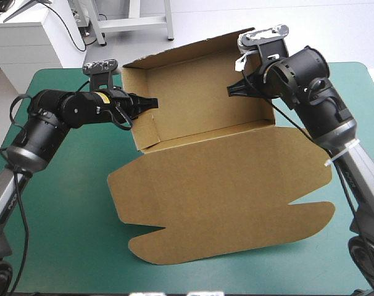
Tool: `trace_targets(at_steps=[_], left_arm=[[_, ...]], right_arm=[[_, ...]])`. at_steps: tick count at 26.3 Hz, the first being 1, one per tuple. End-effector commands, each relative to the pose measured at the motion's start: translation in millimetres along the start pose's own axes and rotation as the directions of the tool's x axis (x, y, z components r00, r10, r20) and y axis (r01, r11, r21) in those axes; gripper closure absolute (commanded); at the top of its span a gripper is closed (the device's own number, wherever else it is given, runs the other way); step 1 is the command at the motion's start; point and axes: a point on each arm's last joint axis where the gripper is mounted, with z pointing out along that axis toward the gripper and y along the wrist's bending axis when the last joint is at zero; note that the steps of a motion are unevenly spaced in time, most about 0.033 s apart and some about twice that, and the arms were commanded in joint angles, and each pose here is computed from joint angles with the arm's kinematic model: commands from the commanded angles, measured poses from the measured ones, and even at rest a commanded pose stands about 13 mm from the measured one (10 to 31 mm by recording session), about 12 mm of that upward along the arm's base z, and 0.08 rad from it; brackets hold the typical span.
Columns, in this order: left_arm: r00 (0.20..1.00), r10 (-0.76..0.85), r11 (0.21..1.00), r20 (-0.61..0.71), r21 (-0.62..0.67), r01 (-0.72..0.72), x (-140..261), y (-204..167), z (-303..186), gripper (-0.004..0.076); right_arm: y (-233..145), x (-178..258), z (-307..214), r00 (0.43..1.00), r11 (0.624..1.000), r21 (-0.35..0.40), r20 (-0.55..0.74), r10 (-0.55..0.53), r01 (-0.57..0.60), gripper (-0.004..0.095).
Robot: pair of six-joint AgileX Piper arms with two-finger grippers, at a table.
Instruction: Fold the box
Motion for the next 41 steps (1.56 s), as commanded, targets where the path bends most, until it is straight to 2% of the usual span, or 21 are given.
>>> trace_targets(at_steps=[1,4,9,15,22,31,37,41], left_arm=[[0.999,-0.003,0.996,0.034,0.088,0.0,-20.1,-23.8,-20.4,0.0734],[1.0,0.018,1.0,-0.003,0.013,-0.018,-29.2,-19.9,-8.8,0.0734],[0.994,0.025,0.996,-0.111,-0.082,-0.034,-31.9,-11.2,19.6,0.0734],[0.971,0.01,0.989,-0.24,-0.141,-0.045,-22.4,0.8,65.7,0.0734],[0.941,0.017,0.98,-0.337,-0.182,-0.083,-8.3,6.7,113.1,0.0734],[0.89,0.014,0.97,-0.456,-0.21,-0.123,14.9,11.6,160.4,0.0734],[0.889,0.01,0.972,-0.458,-0.206,-0.117,17.3,12.6,168.0,0.0734],[0.888,0.011,0.971,-0.459,-0.206,-0.119,17.3,12.6,168.0,0.0715]], right_arm=[[0.3,-2.4,0.2,0.997,0.994,-0.081,-0.016,0.07,-0.071,0.0911],[-7.9,-1.6,19.3,0.99,0.986,-0.109,-0.074,0.12,-0.128,0.0911],[-19.4,1.2,52.0,0.972,0.96,-0.203,-0.172,0.161,-0.195,0.0911],[-15.5,14.5,97.4,0.951,0.965,-0.182,-0.278,0.132,-0.187,0.0911],[-2.7,42.4,157.0,0.897,0.969,-0.164,-0.431,0.096,-0.182,0.0912],[-7.5,55.5,176.3,0.871,0.973,-0.147,-0.484,0.088,-0.18,0.0912],[-18.8,58.5,185.0,0.861,0.973,-0.128,-0.497,0.105,-0.192,0.0919],[-18.4,58.9,185.8,0.863,0.974,-0.14,-0.497,0.087,-0.179,0.0846]])
